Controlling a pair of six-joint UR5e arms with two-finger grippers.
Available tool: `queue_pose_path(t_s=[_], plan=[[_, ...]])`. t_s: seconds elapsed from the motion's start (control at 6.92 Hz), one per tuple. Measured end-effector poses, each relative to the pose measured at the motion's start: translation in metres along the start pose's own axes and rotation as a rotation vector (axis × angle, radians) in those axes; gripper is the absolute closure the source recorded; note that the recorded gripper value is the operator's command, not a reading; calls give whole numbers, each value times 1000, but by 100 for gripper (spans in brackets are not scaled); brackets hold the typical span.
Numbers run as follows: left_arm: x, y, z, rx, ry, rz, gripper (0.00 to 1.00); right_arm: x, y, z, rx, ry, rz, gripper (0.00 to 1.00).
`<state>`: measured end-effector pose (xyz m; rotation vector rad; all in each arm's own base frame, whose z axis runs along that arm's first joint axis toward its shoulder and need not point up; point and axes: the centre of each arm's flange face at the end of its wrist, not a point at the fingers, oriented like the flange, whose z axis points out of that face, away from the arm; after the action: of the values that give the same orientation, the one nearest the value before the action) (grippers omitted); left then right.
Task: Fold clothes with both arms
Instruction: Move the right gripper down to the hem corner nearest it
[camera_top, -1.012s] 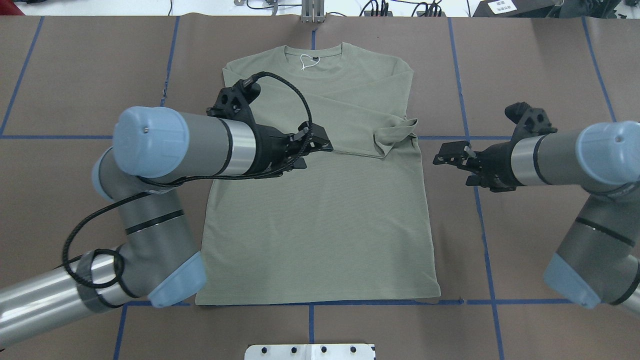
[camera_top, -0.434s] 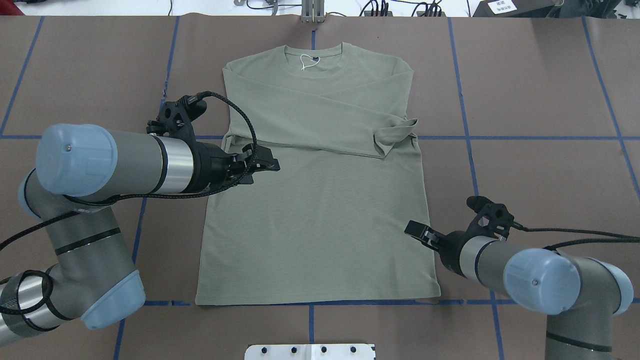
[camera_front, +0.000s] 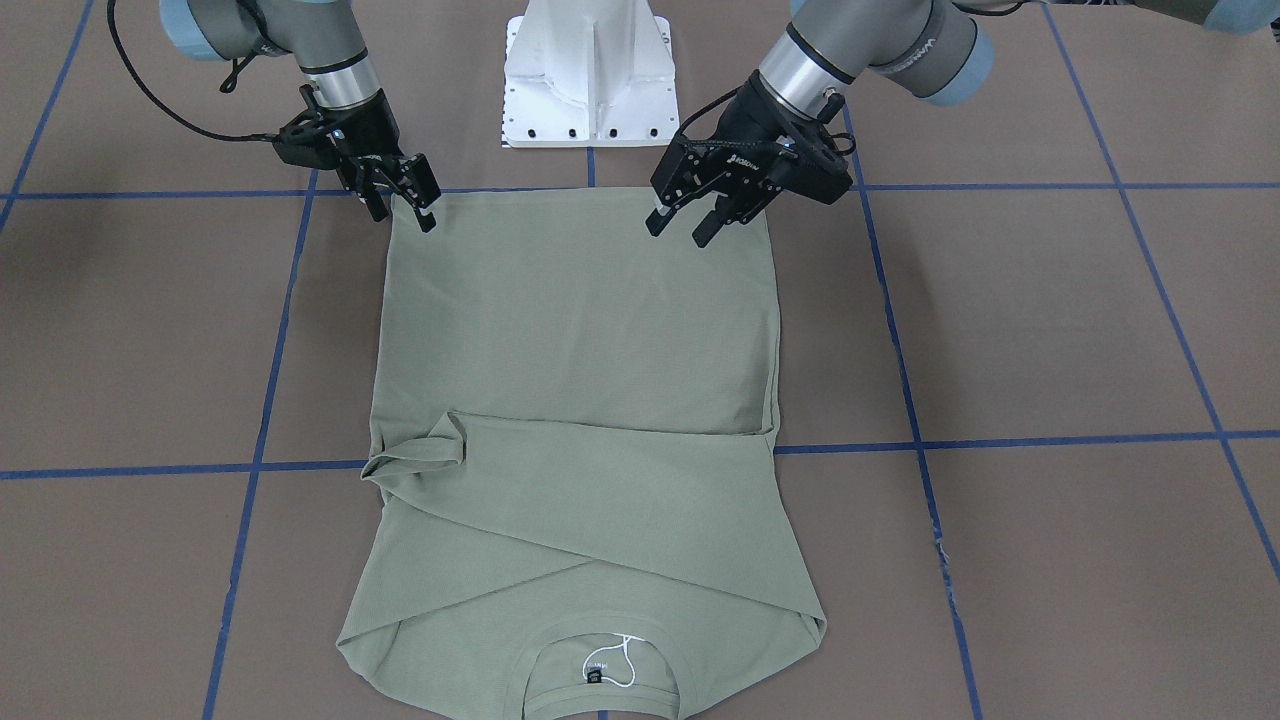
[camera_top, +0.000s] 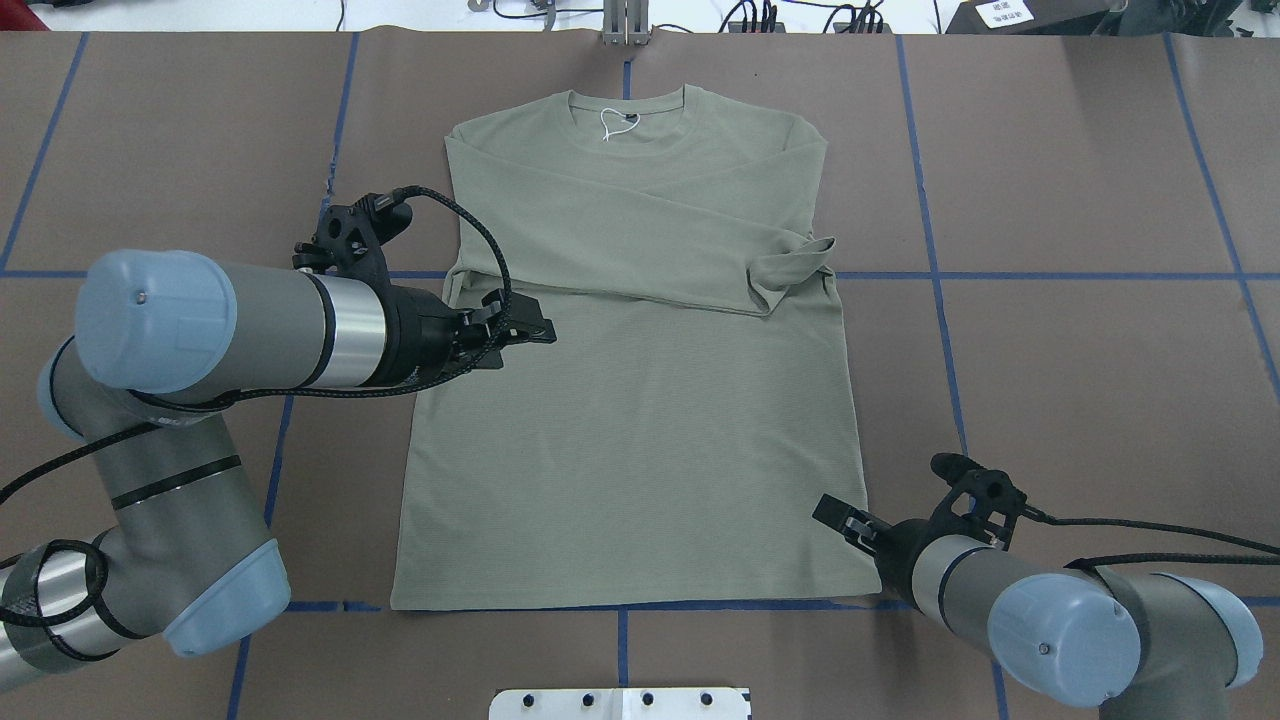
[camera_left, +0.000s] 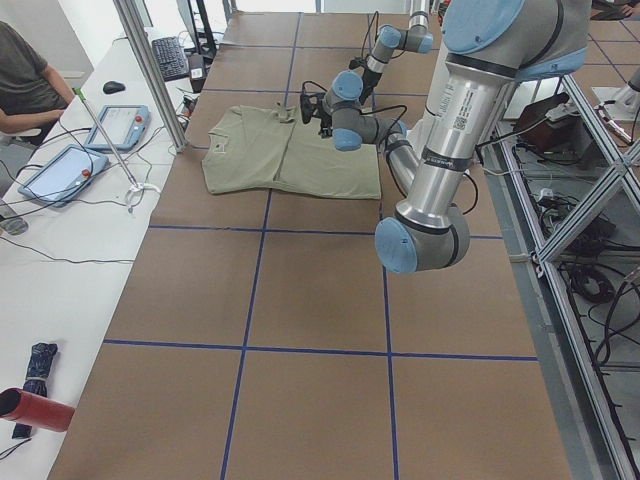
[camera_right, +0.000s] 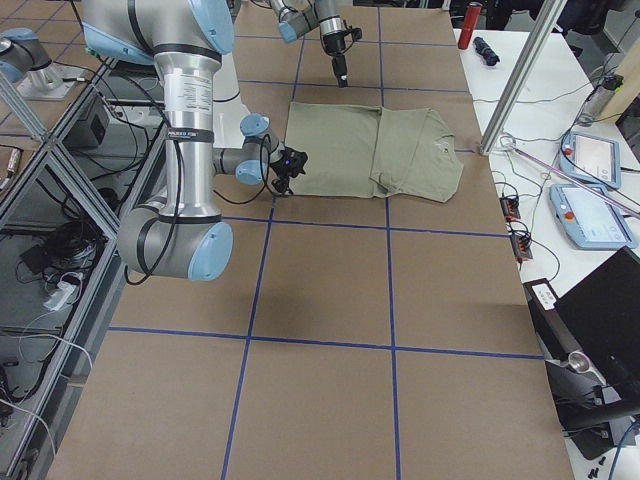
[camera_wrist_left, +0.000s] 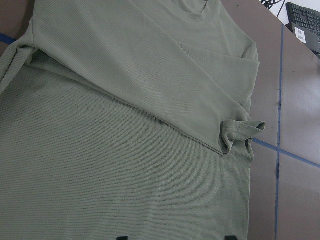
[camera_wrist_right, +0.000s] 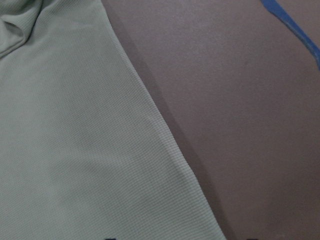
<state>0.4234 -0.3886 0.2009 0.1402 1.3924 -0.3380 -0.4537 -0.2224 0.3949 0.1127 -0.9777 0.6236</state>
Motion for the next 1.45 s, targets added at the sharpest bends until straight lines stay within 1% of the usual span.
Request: queue_pose_path(t_s=[0.14,0.43,0.87,1.01,1.45], plan=[[1,0,0,0,2,0,29,7,2,0,-1,11,3,15],[1,-1,0,1,3,-1,28,8,6,-8,-16,8,13,19],[0,-1,0,2,1,-3,28,12,12,-13,-31,12,8,20],[-1,-1,1,1,0,-3,28,14,15,-12,-36,17,8,22],[1,0,0,0,3,-10,28,17,20,-11,-38,31,7,23]])
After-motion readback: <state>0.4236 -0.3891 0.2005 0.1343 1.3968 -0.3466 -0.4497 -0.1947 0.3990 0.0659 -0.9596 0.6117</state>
